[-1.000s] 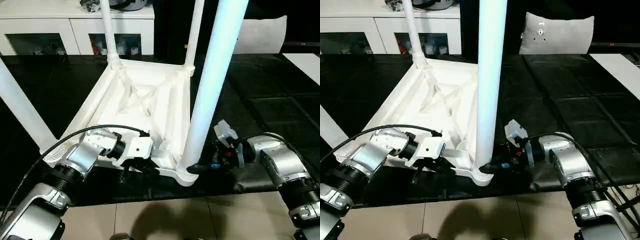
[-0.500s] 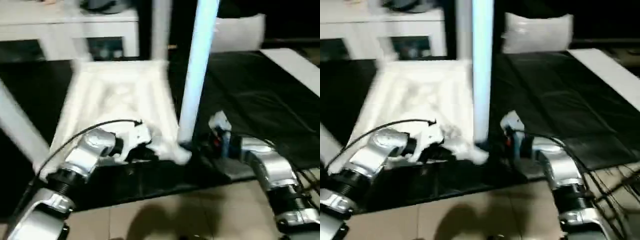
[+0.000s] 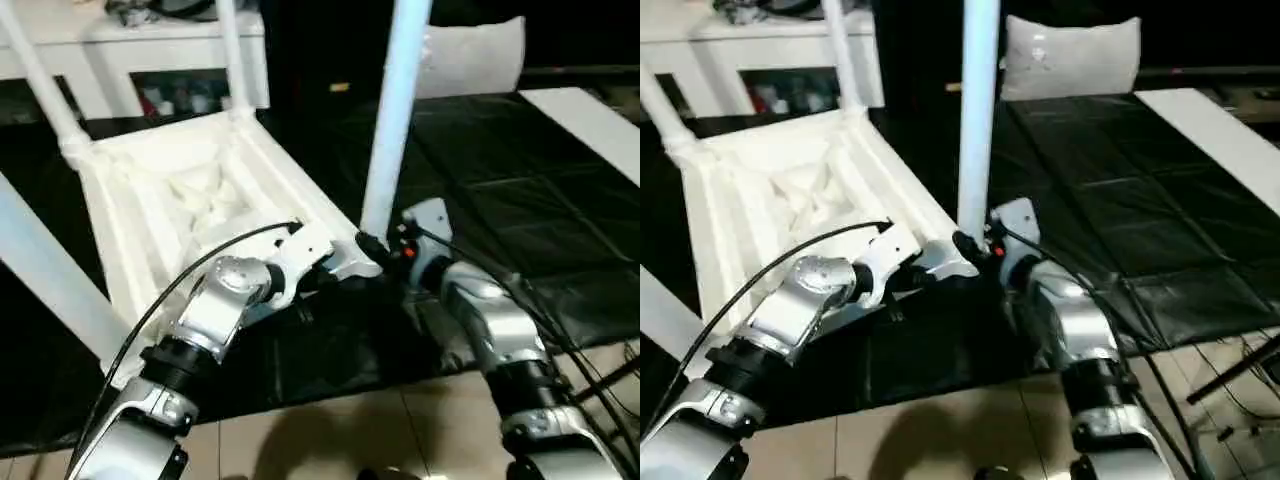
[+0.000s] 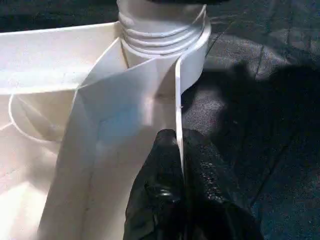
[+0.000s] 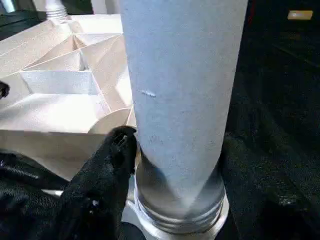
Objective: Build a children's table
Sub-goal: Rotate leg to tighten
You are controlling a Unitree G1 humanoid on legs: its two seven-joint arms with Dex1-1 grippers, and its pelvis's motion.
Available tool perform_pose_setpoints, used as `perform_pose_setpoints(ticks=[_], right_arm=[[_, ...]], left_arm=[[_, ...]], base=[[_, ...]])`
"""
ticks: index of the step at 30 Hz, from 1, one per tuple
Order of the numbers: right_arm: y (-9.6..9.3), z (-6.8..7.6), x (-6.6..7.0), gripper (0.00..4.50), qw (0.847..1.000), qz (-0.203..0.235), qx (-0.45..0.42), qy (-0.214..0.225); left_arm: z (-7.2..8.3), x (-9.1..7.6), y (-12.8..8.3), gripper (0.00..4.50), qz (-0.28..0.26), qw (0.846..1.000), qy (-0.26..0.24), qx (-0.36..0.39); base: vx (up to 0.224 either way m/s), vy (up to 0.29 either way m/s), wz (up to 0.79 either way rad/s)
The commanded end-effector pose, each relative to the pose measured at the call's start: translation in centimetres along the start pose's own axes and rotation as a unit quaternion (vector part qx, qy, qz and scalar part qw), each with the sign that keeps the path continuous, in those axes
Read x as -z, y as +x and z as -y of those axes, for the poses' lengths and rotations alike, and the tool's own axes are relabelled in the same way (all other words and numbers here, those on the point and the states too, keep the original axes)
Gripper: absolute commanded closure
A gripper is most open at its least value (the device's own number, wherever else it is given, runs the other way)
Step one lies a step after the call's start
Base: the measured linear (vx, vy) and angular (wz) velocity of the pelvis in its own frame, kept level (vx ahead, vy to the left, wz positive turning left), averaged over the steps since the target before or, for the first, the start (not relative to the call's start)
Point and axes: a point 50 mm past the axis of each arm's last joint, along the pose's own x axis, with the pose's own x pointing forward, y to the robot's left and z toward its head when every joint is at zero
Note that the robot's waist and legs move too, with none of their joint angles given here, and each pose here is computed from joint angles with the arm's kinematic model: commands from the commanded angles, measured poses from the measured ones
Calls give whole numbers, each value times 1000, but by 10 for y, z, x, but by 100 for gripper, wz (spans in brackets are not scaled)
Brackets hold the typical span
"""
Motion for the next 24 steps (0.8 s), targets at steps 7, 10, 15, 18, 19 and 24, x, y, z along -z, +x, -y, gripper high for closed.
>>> perform_pose_setpoints(ticks=[7, 10, 15, 18, 19, 24], right_arm=[[-25, 6, -12, 94, 988, 8, -145, -56], [-38, 11, -13, 94, 978, -10, -195, -78], [-54, 15, -11, 94, 953, -51, -282, -99], [-59, 14, -10, 120, 937, -75, -329, -93], [-59, 14, -10, 120, 934, -78, -336, -93], [-55, 8, -7, 162, 920, -87, -373, -85]], left_arm=[[3, 0, -14, 450, 25, 990, 99, 93], [4, 6, -22, 450, 12, 982, 131, 134], [5, 15, -35, 450, -14, 959, 181, 215], [8, 15, -39, 450, -14, 946, 192, 261], [9, 15, -40, 450, -13, 943, 194, 271], [13, 16, -40, 450, -16, 926, 214, 312]], base=[[0, 0, 0], [0, 0, 0], [0, 0, 0], [0, 0, 0], [0, 0, 0], [0, 0, 0]])
